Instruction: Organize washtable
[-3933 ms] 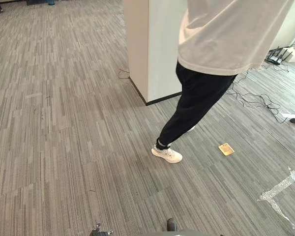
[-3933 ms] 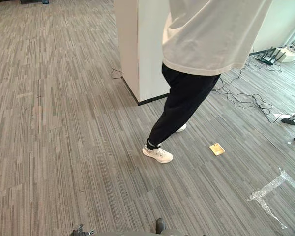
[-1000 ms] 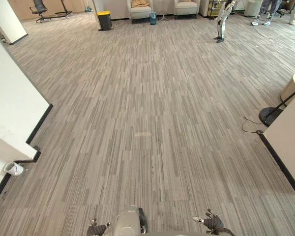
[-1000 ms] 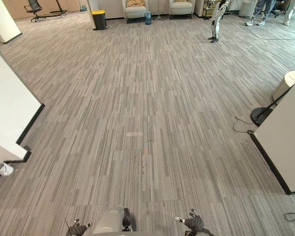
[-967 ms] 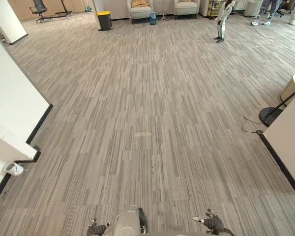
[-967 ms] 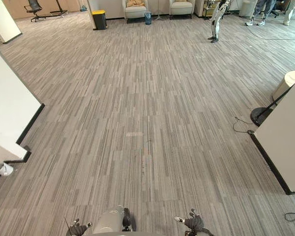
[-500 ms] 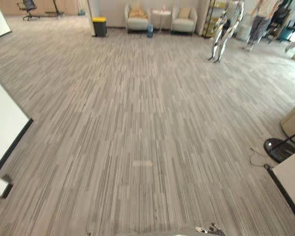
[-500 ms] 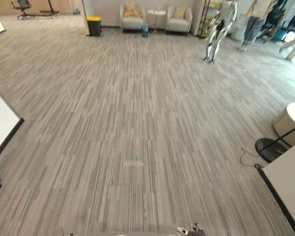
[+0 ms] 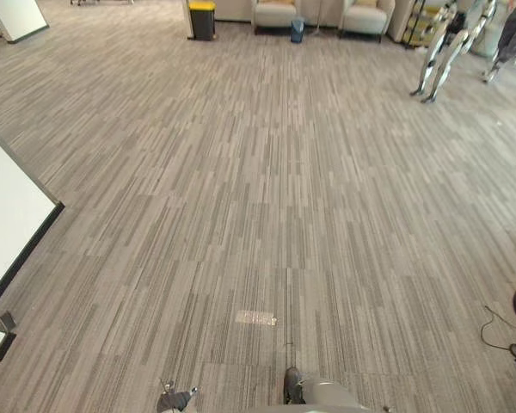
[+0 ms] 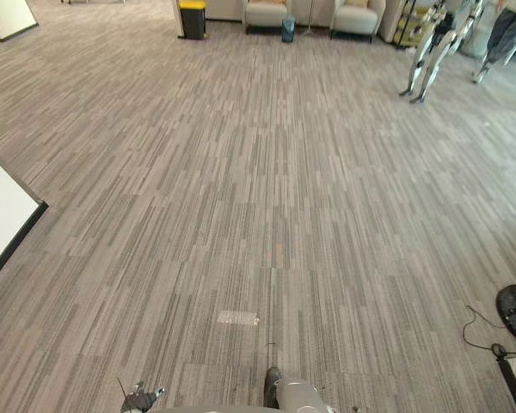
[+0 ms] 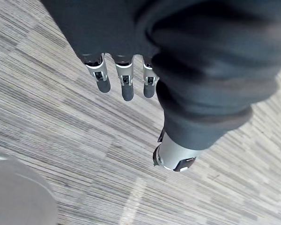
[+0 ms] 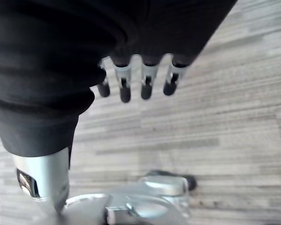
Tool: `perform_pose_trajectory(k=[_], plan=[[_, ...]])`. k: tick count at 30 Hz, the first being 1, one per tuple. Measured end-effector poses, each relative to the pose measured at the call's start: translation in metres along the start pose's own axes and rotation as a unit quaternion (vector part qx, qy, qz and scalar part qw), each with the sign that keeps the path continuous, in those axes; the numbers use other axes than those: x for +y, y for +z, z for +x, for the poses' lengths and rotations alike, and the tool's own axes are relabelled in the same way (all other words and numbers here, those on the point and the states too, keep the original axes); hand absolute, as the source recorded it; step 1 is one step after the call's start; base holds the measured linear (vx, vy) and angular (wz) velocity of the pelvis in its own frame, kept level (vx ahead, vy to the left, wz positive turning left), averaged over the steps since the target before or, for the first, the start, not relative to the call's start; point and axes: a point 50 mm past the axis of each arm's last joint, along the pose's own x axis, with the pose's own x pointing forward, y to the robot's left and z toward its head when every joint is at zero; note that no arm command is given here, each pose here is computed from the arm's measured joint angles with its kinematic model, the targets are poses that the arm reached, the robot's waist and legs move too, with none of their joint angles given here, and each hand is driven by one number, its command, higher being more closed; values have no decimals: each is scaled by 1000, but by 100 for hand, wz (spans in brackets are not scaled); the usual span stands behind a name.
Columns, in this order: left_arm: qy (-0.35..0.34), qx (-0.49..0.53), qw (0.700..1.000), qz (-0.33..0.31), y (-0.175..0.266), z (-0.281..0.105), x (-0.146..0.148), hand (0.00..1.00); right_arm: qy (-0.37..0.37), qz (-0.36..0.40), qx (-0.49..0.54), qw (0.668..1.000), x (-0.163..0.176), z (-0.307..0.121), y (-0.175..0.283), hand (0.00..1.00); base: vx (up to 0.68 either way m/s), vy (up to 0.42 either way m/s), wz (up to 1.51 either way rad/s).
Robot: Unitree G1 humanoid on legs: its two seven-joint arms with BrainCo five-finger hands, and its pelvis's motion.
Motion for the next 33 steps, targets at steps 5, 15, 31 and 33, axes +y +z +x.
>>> perform_pose_trajectory(k=[5,15,31,33], plan=[[-2,-40,999,0,15,2,4,0,13,-2,-18,1000,10,3,12,0,412,-78,-56],[-50,-57,996,46,17,1,-14,0,-1,16,-3,1000,13,5,8,0,234,201,-28],[-83,-37,989,115,11,3,-18,0,-3,19,16,1000,11,7,5,0,25,29,-7],[-84,-36,989,115,11,3,-19,0,-2,16,22,1000,11,7,4,0,-23,-47,2]])
